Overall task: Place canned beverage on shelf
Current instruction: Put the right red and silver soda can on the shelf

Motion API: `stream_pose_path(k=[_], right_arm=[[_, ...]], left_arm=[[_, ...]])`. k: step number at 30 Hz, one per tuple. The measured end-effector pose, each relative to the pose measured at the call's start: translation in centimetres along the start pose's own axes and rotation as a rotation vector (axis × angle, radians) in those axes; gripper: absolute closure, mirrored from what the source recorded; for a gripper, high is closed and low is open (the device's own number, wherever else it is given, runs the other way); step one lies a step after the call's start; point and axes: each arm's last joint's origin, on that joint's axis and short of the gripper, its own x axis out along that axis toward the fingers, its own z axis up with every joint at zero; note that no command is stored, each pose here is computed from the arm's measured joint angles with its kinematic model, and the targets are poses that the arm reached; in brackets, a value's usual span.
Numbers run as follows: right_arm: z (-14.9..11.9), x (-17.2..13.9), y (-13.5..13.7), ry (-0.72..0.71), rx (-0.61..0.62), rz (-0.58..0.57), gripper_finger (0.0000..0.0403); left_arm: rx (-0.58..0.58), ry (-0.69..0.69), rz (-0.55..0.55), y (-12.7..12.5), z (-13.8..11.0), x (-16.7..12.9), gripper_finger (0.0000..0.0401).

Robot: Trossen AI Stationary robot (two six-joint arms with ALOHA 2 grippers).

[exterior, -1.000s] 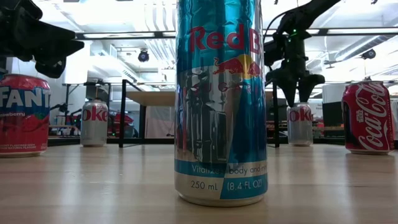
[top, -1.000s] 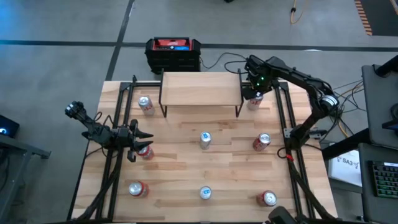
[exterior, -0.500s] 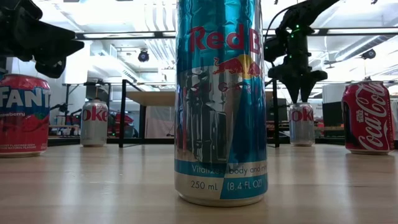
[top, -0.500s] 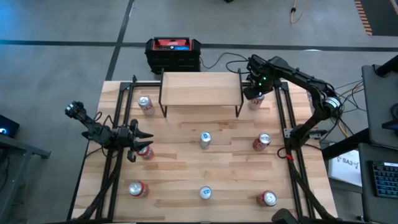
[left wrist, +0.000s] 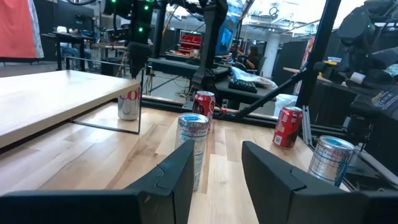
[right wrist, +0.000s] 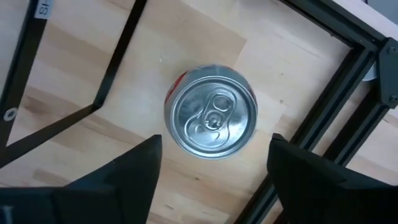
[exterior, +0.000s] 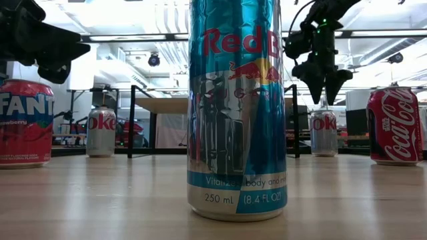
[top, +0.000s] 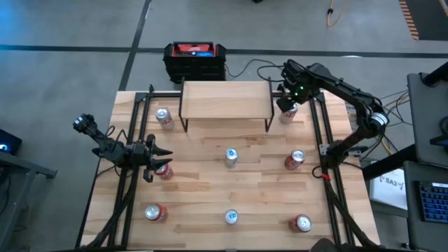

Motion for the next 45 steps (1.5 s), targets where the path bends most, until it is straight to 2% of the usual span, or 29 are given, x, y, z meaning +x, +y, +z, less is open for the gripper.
stream_pose_path(k=[12,19,30,36,40,45], right_arm=[[0.1,0.1,0.0,0.006,-0.051,0.0,0.0126],[0.6,1.1,-0.1,0.026,-0.232,-0.003,0.0126],[1.3,1.6,-0.6,-0.002,-0.401,-0.023,0.0126],[1.1,2.1,-0.8,0.019,-0.421,-0.02,0.0126],[0.9,2.3,-1.0,0.031,-0.43,0.049,0.0126],[1.0,2.4,-1.1,0.025,-0.418,0.053,0.0123]], left_arm=[[0.0,0.0,0.0,0.0,0.0,0.0,0.0283],[0.0,0.0,0.0,0.0,0.0,0.0,0.0283],[0.0,0.0,0.0,0.0,0.0,0.0,0.0283],[0.0,0.0,-0.001,0.0,0.0,0.0,0.0283],[0.0,0.0,0.0,0.0,0.0,0.0,0.0283],[0.0,0.0,0.0,0.0,0.0,0.0,0.0283]])
